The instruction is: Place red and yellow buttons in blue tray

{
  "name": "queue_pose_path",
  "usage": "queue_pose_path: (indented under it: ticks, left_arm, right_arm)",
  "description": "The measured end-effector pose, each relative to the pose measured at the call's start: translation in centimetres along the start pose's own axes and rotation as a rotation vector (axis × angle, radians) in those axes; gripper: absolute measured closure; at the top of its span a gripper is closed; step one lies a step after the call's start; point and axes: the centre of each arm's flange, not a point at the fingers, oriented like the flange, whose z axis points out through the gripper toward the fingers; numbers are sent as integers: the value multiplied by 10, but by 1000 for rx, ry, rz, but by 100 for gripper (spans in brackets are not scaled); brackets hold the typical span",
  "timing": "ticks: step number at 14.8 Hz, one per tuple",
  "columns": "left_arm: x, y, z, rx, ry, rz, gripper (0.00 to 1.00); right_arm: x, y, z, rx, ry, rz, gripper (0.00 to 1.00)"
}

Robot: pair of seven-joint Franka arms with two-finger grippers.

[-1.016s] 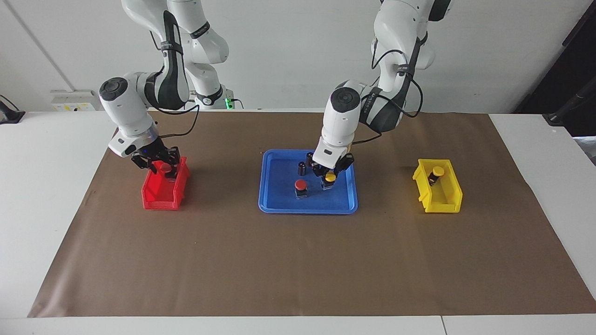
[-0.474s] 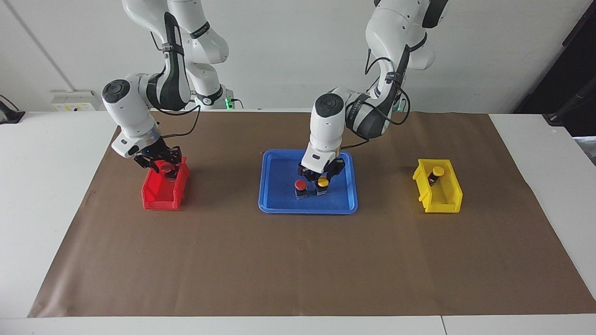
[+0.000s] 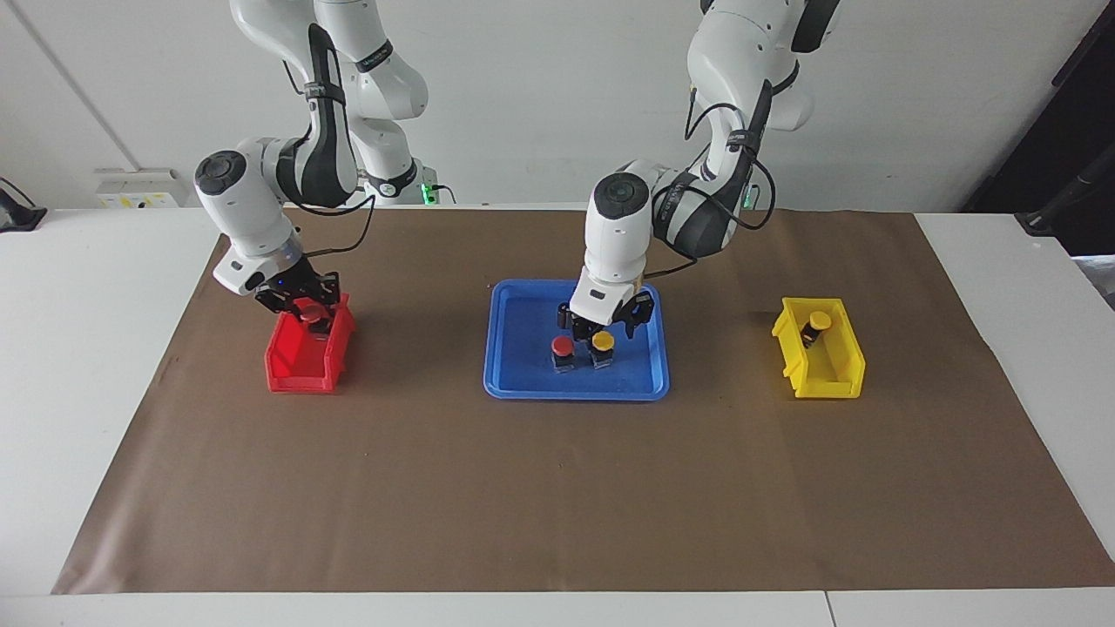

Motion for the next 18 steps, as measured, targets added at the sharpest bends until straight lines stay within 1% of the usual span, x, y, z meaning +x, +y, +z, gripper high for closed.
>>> queue_pose_path:
  ticks: [1, 2, 3, 4, 6, 8, 9, 11, 12, 14, 16, 17, 18]
  left_arm:
    - [10, -17, -17, 11, -4, 10, 16]
    - [25, -42, -38, 17, -6, 27, 10]
    - [40, -72, -61, 22, -8, 48, 0]
    - [55, -106, -84, 26, -11, 72, 0]
    - [80, -176, -119, 29, -25, 124, 0]
    - [101, -253, -143, -2, -43, 194, 0]
    - [109, -295, -149, -14, -49, 229, 0]
    - [118, -363, -141, -31, -57, 262, 0]
    - [118, -381, -128, -36, -44, 263, 0]
    - [107, -386, -84, -37, -2, 266, 0]
    - [85, -384, -38, -35, -20, 272, 4]
    - [76, -384, -22, -34, -35, 272, 4]
    - [70, -385, -11, -34, -47, 273, 9]
  right_arm:
    - [0, 0, 0, 0, 1, 0, 61]
    - [0, 0, -1, -1, 3, 0, 63]
    - [2, 1, -4, -3, 8, 0, 63]
    - [6, 2, -10, -3, 11, -2, 63]
    - [25, 0, -39, 6, -15, -15, 63]
    - [57, -13, -87, 13, -38, -12, 63]
    - [76, -29, -111, 12, -38, -1, 63]
    - [113, -84, -141, 5, -17, 44, 63]
    - [128, -120, -144, 4, 3, 85, 63]
    - [147, -196, -133, 14, 60, 169, 63]
    - [154, -262, -109, 34, 95, 238, 63]
    - [155, -286, -96, 40, 98, 257, 63]
    - [155, -305, -82, 42, 94, 266, 63]
